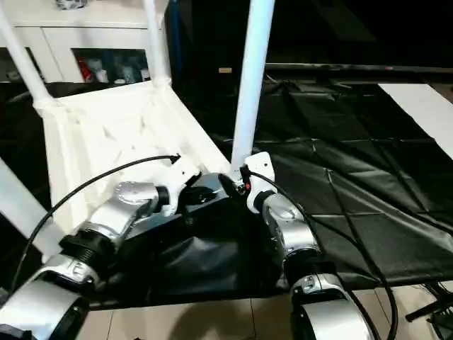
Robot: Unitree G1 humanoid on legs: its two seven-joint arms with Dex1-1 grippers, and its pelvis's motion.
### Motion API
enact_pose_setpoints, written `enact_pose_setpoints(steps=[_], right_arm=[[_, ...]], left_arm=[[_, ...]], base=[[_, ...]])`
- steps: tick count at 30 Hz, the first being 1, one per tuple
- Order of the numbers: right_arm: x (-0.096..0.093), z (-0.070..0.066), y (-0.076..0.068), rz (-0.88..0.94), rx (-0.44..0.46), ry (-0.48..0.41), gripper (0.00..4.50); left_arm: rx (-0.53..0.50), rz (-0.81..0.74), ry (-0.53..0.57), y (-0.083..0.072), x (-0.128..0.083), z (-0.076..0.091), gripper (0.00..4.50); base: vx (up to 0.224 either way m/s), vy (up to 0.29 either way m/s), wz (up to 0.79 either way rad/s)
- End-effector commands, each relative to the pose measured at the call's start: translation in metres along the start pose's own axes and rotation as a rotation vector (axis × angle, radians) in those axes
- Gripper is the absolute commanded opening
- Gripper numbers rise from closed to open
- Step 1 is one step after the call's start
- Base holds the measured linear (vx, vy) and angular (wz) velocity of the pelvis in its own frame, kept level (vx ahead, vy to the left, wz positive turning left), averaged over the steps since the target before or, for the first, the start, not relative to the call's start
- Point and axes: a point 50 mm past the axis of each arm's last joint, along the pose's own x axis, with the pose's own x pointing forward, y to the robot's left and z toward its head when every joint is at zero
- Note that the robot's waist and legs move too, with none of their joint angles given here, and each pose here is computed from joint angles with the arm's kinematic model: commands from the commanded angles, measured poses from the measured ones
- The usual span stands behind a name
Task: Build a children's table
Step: Rotate leg to tighten
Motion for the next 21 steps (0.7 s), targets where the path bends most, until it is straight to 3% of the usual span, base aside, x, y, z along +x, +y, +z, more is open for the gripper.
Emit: enact_pose_setpoints(steps=[1, 9, 14, 21], right_arm=[[0.003, 0.01, 0.026, 0.315, -0.087, -0.013, 3.97], [-0.031, 0.017, 0.004, 0.524, -0.198, 0.058, 3.97], [-0.034, 0.019, 0.003, 0.564, -0.215, 0.077, 3.97], [-0.033, 0.017, 0.013, 0.631, -0.21, 0.079, 3.41]], left_arm=[[0.056, -0.142, -0.024, -0.014, 0.001, 0.003, 0.0], [0.117, -0.371, 0.01, -0.023, -0.041, -0.012, 0.0], [0.119, -0.408, 0.015, -0.027, -0.051, -0.014, 0.0], [0.123, -0.394, 0.025, -0.026, -0.057, -0.017, 0.0]], base=[[0.0, 0.0, 0.0], [0.0, 0.0, 0.0], [0.0, 0.0, 0.0], [0.0, 0.0, 0.0]])
